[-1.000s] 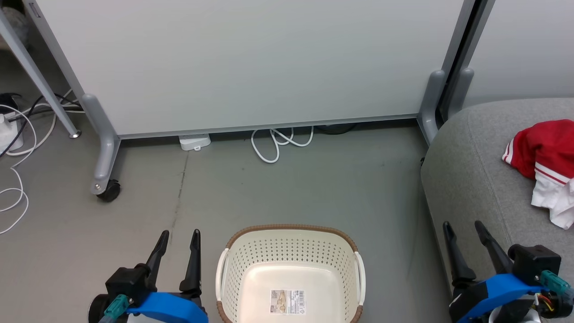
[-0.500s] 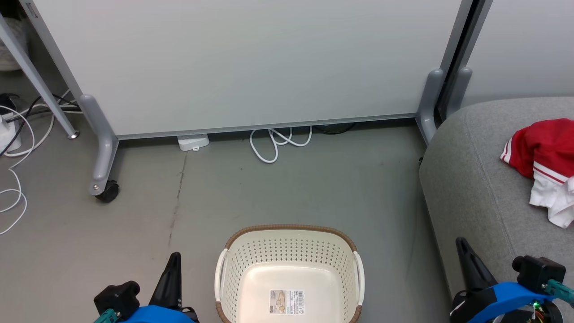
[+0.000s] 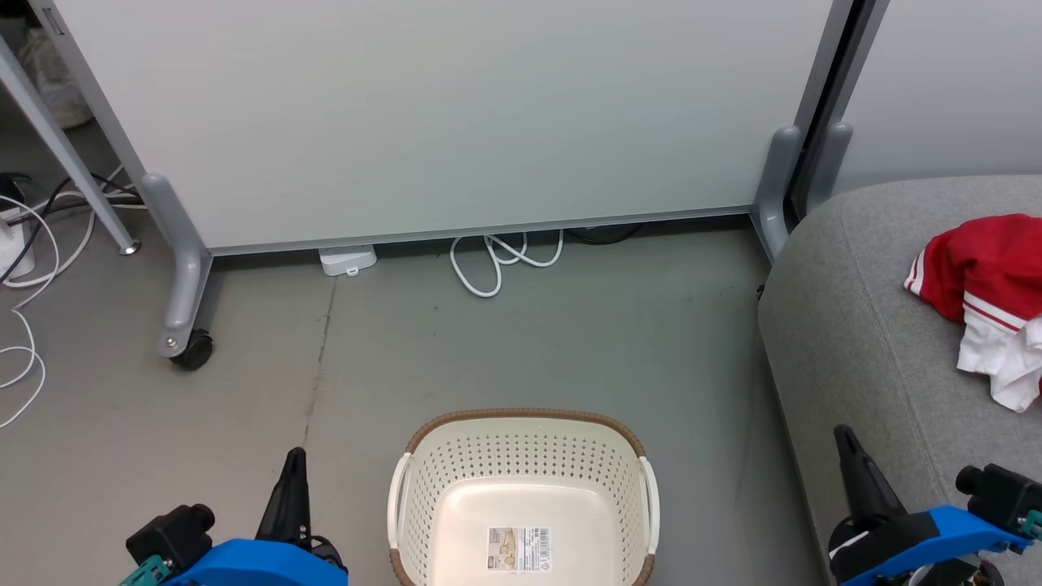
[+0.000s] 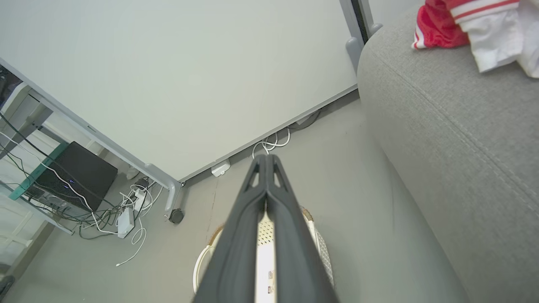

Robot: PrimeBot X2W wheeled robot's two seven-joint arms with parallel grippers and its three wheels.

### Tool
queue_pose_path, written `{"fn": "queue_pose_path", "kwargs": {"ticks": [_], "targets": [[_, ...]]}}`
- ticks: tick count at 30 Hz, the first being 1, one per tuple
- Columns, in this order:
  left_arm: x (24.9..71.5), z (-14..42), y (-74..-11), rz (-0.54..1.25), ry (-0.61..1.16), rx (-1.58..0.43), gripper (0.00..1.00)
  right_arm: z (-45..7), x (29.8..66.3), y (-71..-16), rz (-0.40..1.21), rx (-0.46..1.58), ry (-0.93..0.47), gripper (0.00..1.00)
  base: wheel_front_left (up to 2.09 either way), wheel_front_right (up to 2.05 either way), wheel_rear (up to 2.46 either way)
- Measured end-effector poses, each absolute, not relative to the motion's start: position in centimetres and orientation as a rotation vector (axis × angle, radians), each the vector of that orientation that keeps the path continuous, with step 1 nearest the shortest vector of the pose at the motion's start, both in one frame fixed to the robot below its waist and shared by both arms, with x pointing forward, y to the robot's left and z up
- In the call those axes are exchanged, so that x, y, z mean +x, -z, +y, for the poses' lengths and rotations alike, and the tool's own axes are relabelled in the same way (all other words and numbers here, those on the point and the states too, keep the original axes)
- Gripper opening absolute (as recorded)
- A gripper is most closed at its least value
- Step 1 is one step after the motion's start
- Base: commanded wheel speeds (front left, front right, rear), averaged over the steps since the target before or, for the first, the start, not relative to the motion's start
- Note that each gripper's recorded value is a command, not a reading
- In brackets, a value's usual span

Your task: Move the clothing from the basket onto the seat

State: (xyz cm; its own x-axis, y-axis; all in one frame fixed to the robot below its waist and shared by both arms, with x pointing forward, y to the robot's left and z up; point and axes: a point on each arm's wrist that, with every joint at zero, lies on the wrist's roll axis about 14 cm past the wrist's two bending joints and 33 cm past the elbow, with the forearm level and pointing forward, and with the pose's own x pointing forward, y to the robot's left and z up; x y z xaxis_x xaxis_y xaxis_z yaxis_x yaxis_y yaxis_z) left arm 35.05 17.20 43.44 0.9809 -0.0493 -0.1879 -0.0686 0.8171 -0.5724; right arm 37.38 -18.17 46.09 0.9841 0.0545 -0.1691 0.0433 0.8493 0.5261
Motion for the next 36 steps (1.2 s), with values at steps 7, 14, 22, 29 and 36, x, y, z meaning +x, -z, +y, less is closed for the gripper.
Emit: {"fn": "queue_pose_path", "kwargs": {"ticks": [7, 14, 22, 29, 36], "targets": [[35.6, 17.7, -44.1, 0.182, -0.035, -0.713, 0.0, -18.3, 37.6, -46.4, 0.169, 0.661, 0.005, 0.0, 0.0, 0.0, 0.0], [35.9, 18.0, -44.5, 0.172, -0.052, -0.806, 0.0, -18.5, 37.7, -46.8, 0.157, 0.759, 0.015, 0.0, 0.0, 0.0, 0.0], [36.2, 18.4, -45.0, 0.162, -0.066, -0.902, 0.0, -18.6, 37.8, -47.1, 0.145, 0.862, 0.022, 0.0, 0.0, 0.0, 0.0], [36.7, 18.7, -45.6, 0.142, -0.074, -0.98, 0.0, -18.8, 38.0, -47.5, 0.13, 0.945, 0.024, 0.0, 0.0, 0.0, 0.0], [36.9, 18.8, -46.0, 0.132, -0.075, -1.055, 0.0, -18.9, 38.1, -47.7, 0.121, 1.021, 0.028, 0.0, 0.0, 0.0, 0.0]]}}
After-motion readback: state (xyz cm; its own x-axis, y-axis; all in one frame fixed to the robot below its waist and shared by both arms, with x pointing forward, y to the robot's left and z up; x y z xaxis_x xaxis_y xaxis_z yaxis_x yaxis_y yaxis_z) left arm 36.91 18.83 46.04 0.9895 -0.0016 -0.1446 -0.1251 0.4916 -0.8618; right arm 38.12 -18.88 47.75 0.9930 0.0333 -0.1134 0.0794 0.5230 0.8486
